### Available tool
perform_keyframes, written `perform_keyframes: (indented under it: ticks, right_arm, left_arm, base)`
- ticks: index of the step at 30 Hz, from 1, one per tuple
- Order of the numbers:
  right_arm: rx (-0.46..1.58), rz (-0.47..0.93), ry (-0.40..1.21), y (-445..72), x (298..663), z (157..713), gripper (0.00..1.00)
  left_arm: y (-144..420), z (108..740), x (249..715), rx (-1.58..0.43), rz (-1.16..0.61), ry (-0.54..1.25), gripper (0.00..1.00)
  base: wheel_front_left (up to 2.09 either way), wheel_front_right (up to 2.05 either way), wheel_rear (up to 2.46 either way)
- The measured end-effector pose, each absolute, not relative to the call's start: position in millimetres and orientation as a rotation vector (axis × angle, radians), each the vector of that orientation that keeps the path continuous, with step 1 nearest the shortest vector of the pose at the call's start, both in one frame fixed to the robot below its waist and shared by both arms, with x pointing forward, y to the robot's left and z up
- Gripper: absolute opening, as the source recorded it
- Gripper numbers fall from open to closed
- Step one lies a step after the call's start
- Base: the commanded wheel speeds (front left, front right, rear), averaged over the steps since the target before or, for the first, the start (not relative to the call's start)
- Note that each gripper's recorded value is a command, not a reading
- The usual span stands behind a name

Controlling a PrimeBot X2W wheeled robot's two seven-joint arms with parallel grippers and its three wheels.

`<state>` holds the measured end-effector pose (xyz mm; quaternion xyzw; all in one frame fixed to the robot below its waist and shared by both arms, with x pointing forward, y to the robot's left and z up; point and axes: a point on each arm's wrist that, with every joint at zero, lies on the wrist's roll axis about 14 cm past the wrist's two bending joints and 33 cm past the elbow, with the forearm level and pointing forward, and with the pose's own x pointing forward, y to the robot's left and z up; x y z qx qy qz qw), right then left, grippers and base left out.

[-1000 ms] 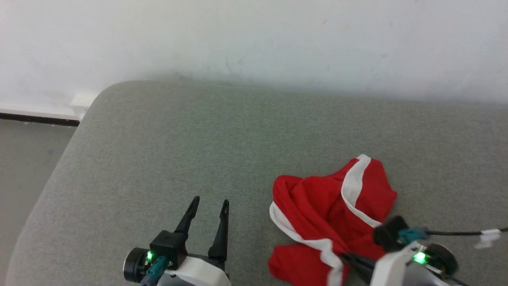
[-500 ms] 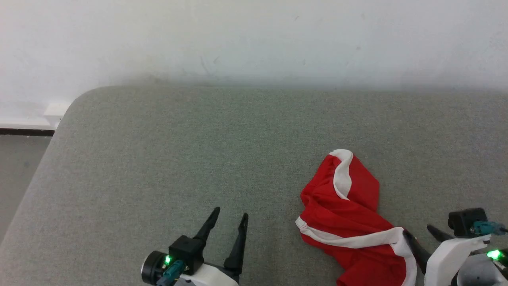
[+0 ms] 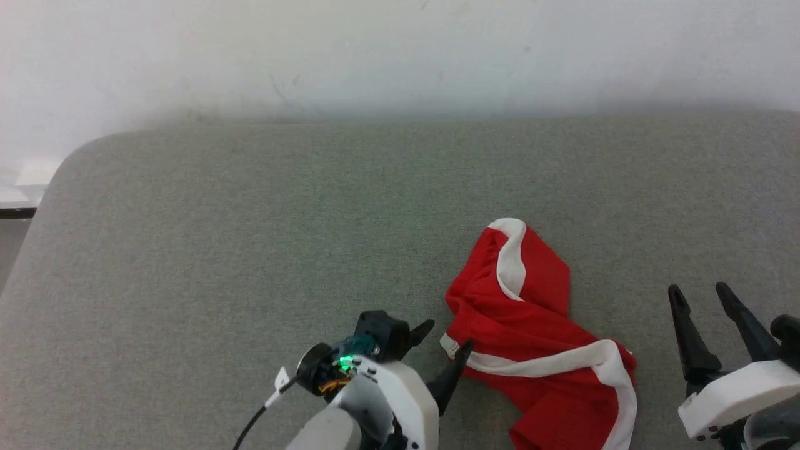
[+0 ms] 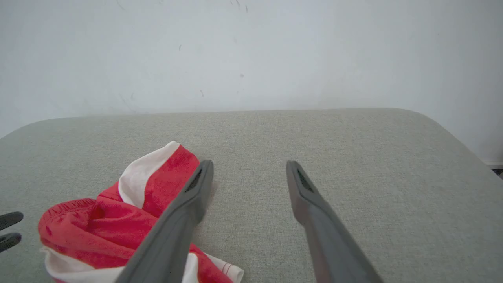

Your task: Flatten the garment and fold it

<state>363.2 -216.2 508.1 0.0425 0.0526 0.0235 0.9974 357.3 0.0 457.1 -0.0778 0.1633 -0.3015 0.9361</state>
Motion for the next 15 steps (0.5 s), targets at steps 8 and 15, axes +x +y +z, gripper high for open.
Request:
perform_keyframes:
  ticks: [8, 15]
  right_arm:
    - [0.109, -0.016, 0.138, -228.0, 361.8, 489.9, 1.00]
    - [0.102, -0.053, 0.186, -238.2, 360.5, 473.1, 1.00]
  left_arm:
    - [-20.2, 429.8, 377.5, -0.092, -0.712, 0.505, 1.00]
    - [-6.0, 451.1, 421.6, -0.161, -0.648, 0.364, 0.00]
  base:
    - [0.00, 0.00, 0.00]
    - [0.00, 0.00, 0.00]
